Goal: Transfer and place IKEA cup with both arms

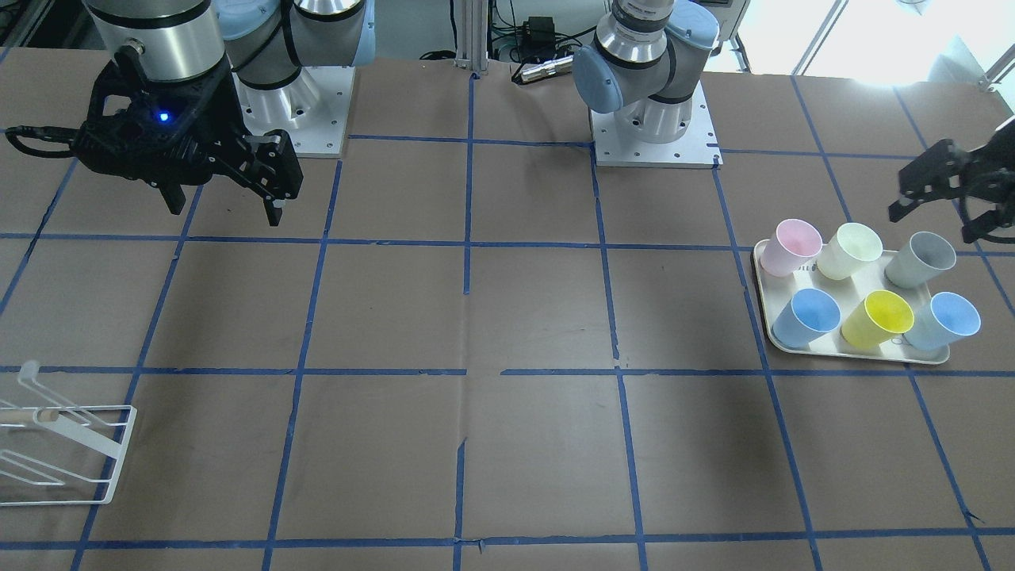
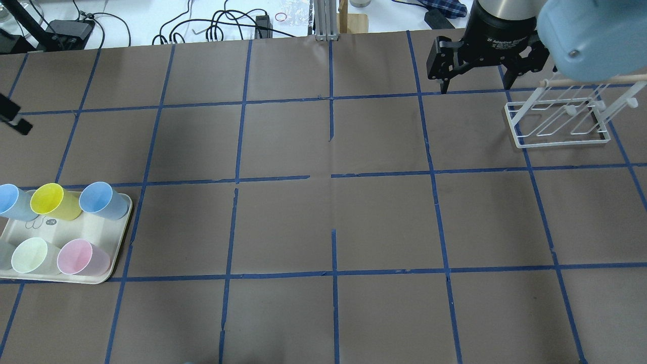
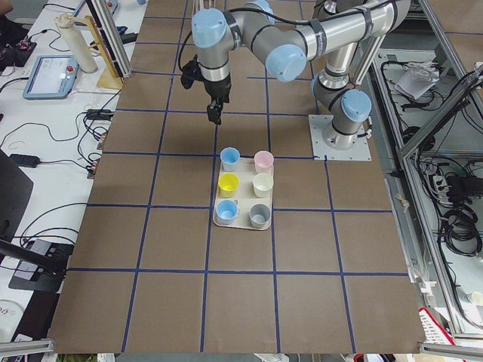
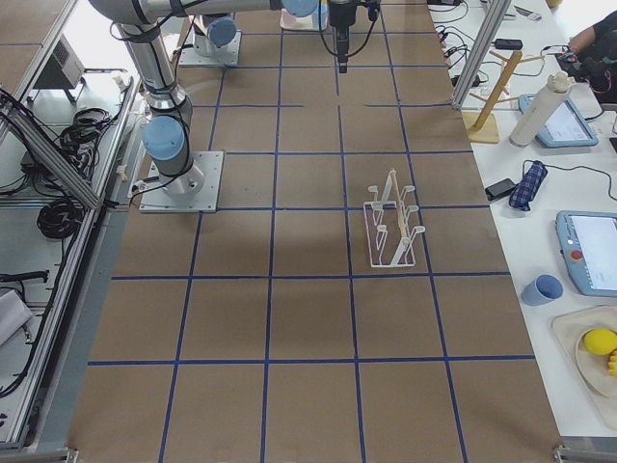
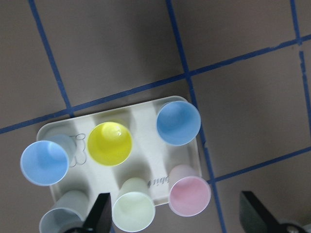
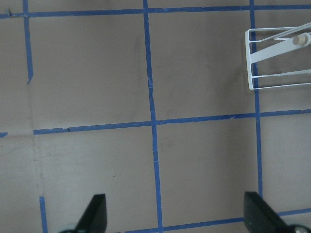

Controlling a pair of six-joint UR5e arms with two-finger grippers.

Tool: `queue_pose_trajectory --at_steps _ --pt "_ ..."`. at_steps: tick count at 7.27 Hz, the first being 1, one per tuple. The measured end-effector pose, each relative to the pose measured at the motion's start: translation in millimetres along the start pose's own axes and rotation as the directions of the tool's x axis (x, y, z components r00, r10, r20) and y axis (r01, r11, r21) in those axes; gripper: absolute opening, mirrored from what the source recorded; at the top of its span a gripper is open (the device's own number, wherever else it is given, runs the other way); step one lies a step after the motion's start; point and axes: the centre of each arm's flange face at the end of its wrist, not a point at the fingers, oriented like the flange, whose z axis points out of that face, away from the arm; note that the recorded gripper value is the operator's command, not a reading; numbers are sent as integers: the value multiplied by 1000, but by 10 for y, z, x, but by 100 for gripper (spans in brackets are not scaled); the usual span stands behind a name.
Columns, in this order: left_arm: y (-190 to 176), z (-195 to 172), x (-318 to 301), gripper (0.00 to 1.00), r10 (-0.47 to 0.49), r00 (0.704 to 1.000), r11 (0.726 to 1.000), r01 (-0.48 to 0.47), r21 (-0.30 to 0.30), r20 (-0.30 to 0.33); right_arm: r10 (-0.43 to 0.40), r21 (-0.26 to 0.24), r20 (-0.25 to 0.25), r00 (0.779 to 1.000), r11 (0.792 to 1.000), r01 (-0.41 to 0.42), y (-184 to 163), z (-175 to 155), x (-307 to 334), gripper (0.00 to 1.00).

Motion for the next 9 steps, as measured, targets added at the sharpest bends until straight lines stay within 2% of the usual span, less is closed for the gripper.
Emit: queue_pose_trajectory --at_steps 3,4,5,7,9 --pt "-320 123 1484 93 -155 988 988 155 -21 14 0 2 0 1000 1000 0 10 -15 3 100" --pt "-344 174 1886 99 -214 977 976 214 -25 19 -1 2 0 1000 1000 1 13 -17 4 100" --pt "-360 221 2265 100 -251 968 968 251 -23 25 -1 2 0 1000 1000 1 15 -19 4 100" --pt "-377 295 2719 100 -299 954 954 299 -16 32 0 1 0 1000 1000 0 17 -14 4 100" --pt "-374 296 2760 100 -324 946 946 324 -10 32 1 0 0 1000 1000 -1 18 -11 4 100"
